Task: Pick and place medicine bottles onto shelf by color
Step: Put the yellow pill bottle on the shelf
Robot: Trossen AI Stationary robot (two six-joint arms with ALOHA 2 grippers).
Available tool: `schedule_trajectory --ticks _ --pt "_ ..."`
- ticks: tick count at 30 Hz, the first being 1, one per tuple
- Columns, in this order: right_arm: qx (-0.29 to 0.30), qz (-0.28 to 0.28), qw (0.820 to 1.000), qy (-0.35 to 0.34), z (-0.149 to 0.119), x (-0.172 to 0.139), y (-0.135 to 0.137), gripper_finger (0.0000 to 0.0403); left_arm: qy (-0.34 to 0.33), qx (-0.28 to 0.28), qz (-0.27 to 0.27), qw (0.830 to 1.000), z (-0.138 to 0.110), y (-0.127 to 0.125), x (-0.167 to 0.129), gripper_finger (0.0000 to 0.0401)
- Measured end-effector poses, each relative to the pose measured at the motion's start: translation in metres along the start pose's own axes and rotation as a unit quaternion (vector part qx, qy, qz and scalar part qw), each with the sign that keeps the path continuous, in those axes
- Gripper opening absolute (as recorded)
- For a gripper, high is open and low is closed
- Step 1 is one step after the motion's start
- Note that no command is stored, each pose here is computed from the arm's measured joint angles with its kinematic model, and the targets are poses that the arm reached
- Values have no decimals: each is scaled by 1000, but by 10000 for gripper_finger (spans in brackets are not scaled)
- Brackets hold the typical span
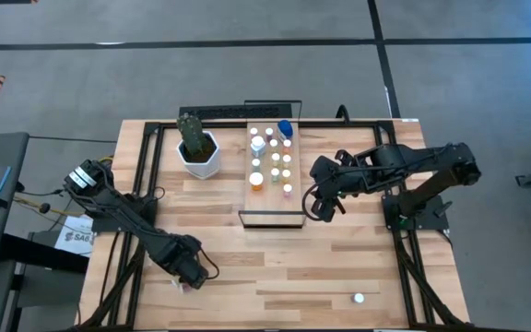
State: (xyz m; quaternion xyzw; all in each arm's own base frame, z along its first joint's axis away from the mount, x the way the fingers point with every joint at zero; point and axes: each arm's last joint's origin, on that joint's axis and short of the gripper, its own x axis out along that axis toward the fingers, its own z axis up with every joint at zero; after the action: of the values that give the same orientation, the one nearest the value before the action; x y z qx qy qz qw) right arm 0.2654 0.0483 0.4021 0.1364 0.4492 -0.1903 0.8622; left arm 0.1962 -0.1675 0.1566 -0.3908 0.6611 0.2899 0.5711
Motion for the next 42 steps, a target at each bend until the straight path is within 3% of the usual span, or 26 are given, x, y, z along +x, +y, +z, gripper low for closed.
schedule_trajectory --ticks 13,24,36,42 --pt "2 0 1000 0 0 0 0 186 -13 9 -1 1000 1 0 0 160" --pt "2 0 1000 -1 0 0 0 186 9 6 34 999 0 -5 21 159" --pt "1 0 1000 0 0 0 0 186 -4 -18 28 999 1 -5 20 76" --pt "-22 1 1000 -2 0 -1 0 186 -69 -55 2 996 6 2 0 77"
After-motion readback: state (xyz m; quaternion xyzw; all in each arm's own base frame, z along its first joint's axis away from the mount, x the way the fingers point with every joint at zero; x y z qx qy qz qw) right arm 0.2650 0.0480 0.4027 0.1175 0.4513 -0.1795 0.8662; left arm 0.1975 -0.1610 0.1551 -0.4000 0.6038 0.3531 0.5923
